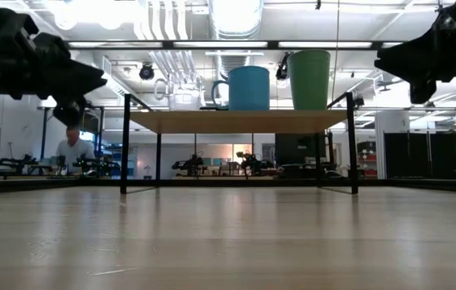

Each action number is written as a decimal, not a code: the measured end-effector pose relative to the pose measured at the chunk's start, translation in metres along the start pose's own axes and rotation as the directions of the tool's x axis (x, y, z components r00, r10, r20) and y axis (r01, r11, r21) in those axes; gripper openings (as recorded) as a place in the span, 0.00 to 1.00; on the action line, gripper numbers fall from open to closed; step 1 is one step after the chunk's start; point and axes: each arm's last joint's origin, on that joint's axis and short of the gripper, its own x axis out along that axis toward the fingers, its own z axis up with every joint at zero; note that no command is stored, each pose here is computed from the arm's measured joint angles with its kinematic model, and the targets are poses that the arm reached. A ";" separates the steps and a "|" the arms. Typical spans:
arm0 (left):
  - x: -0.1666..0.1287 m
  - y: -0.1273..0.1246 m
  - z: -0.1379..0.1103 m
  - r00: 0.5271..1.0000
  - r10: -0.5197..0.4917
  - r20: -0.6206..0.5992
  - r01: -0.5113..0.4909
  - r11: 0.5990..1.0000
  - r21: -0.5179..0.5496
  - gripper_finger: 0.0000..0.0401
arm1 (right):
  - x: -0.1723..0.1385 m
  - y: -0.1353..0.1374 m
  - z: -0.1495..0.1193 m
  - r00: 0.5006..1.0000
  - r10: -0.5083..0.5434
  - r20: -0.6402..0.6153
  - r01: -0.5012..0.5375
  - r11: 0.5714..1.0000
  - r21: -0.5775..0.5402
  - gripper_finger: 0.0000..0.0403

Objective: Stack small to large cups/mugs on shelf
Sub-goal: Return to Home Position

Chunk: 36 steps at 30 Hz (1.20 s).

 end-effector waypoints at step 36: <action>0.006 0.008 -0.004 0.988 0.156 0.012 -0.156 0.988 0.009 0.15 | 0.000 -0.001 0.001 0.998 -0.053 0.018 0.054 0.998 -0.036 0.22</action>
